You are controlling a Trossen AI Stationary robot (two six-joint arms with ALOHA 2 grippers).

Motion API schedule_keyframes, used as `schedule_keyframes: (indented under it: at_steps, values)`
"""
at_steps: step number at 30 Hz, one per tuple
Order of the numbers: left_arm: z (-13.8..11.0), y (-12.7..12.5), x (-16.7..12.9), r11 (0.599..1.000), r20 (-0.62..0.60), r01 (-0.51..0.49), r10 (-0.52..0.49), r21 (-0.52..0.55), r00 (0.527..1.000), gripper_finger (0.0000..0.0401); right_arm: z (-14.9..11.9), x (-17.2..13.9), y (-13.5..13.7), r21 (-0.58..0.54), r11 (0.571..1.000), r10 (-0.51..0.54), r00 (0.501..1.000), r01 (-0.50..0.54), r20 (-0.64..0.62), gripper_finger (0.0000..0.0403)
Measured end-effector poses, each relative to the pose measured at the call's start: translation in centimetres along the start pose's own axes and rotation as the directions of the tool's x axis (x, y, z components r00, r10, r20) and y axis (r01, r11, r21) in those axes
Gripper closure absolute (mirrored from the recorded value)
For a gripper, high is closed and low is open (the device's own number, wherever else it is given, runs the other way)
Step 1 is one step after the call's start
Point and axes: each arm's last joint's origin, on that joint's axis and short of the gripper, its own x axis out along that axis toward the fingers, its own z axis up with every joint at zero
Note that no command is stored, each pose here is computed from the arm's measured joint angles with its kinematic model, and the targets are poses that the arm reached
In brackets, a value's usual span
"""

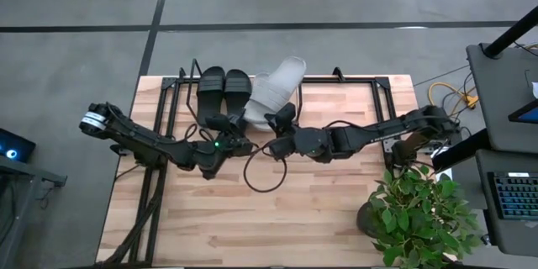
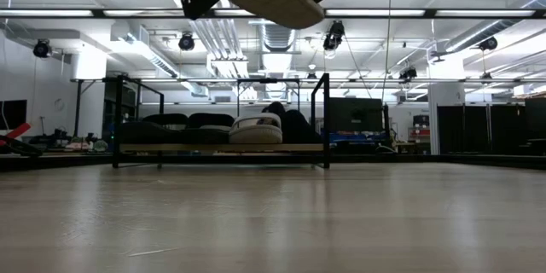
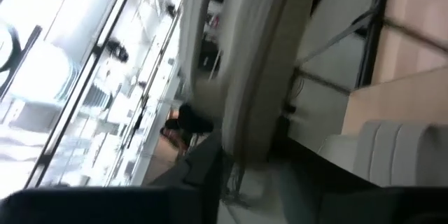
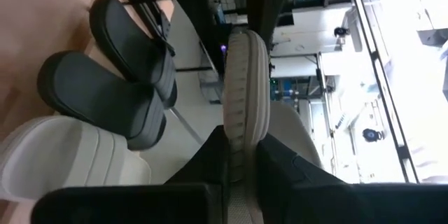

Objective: Pick and place slides into the shelf
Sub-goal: Put the gray slide on the shelf

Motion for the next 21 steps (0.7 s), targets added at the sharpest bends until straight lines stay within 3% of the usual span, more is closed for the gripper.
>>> schedule_keyframes:
  at_steps: [8, 14, 21]
  values:
    - [-0.2, 0.3, -0.3, 1.000, -0.044, -0.017, 0.017, -0.013, 0.999, 0.0197, -0.5, -0.6, -0.9, 0.007, 1.000, -0.008, 1.000, 0.008, -0.005, 0.0370]
    - [-0.4, 1.3, -0.8, 0.995, -0.032, -0.019, 0.016, -0.099, 0.999, 0.0185, -1.4, -1.7, -1.6, 0.012, 0.999, 0.035, 0.999, -0.035, 0.005, 0.0370]
    - [-1.9, 2.5, -2.2, 0.971, 0.081, 0.037, -0.019, -0.234, 0.997, 0.0184, -2.3, -3.7, -2.1, 0.038, 0.984, 0.166, 0.971, -0.175, 0.171, 0.0372]
